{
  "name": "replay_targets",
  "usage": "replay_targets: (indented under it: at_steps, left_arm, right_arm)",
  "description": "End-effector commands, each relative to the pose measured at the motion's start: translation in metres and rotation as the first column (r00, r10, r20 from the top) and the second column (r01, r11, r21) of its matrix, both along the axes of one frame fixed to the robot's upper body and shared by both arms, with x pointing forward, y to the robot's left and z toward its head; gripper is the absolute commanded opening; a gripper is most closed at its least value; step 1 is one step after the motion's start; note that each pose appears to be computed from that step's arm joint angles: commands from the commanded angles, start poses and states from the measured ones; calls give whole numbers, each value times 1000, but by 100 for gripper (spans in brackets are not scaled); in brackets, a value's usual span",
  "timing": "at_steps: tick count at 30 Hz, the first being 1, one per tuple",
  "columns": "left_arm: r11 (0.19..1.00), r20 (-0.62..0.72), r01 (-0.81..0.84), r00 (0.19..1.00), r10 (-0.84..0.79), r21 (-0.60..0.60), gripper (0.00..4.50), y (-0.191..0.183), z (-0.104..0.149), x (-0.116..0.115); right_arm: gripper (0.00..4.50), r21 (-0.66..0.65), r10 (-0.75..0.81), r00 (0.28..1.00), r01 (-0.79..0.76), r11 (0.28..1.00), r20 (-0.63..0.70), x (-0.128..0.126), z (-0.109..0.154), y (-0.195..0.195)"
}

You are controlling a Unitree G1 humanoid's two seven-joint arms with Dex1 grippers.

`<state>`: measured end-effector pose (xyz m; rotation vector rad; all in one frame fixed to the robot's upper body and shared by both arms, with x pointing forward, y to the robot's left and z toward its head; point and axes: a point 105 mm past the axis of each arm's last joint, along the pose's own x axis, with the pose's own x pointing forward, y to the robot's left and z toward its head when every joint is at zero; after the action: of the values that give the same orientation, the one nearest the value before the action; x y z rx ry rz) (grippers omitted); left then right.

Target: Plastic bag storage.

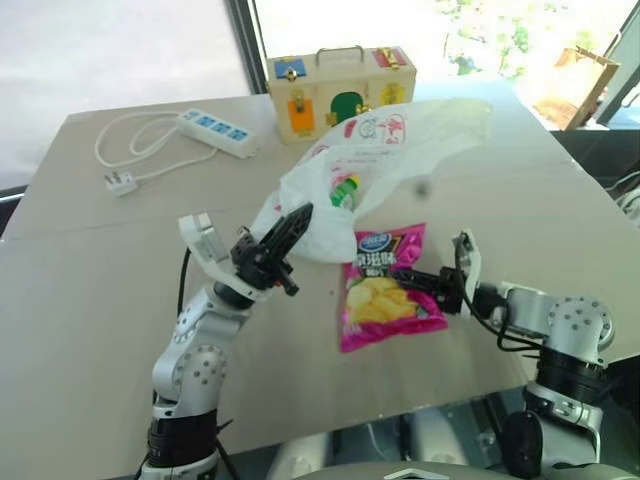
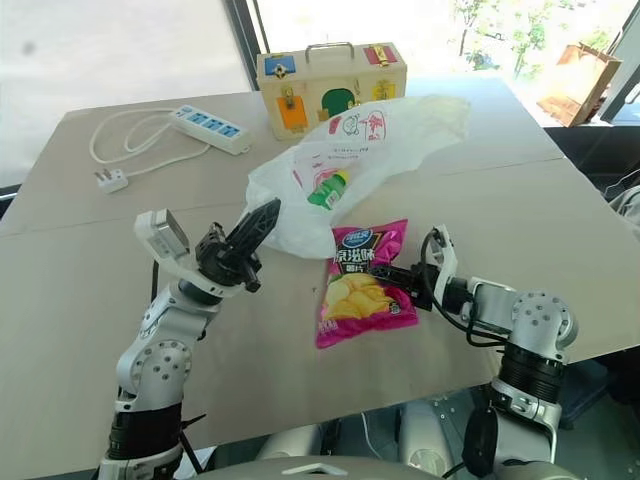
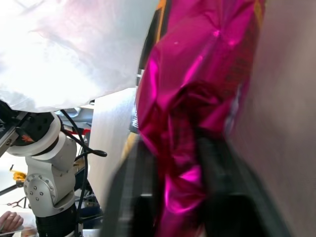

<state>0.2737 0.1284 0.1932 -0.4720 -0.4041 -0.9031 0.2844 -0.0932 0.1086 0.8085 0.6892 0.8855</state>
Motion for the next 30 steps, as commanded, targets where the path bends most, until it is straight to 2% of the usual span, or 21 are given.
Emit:
replay_targets:
  at_steps: [1,8,14,19,26,28,30]
  left_arm:
    - [1000,56,3,998,-2,-8,0,3,14,-8]
    - [999,50,38,998,-37,-16,0,5,15,-18]
    - [998,48,56,997,-56,-10,0,6,16,-25]
    - [997,51,78,996,-77,-11,0,2,17,-29]
    - [981,-9,191,981,-191,-19,0,-17,2,-48]
    - [981,-17,194,981,-194,-21,0,-18,0,-51]
    - [983,-17,180,983,-181,-21,0,-18,-1,-50]
  right_arm:
    - [4,33,-4,996,1,999,92,3,26,-12]
    - [4,195,-106,981,73,978,163,26,77,-56]
    - [4,241,-84,981,40,970,176,33,96,-57]
    - [4,255,-48,984,3,967,170,40,104,-47]
    - [4,266,-79,996,66,962,40,84,110,-9]
    - [4,301,-75,996,58,952,44,92,121,6]
    - [4,282,-77,995,55,958,69,98,127,22]
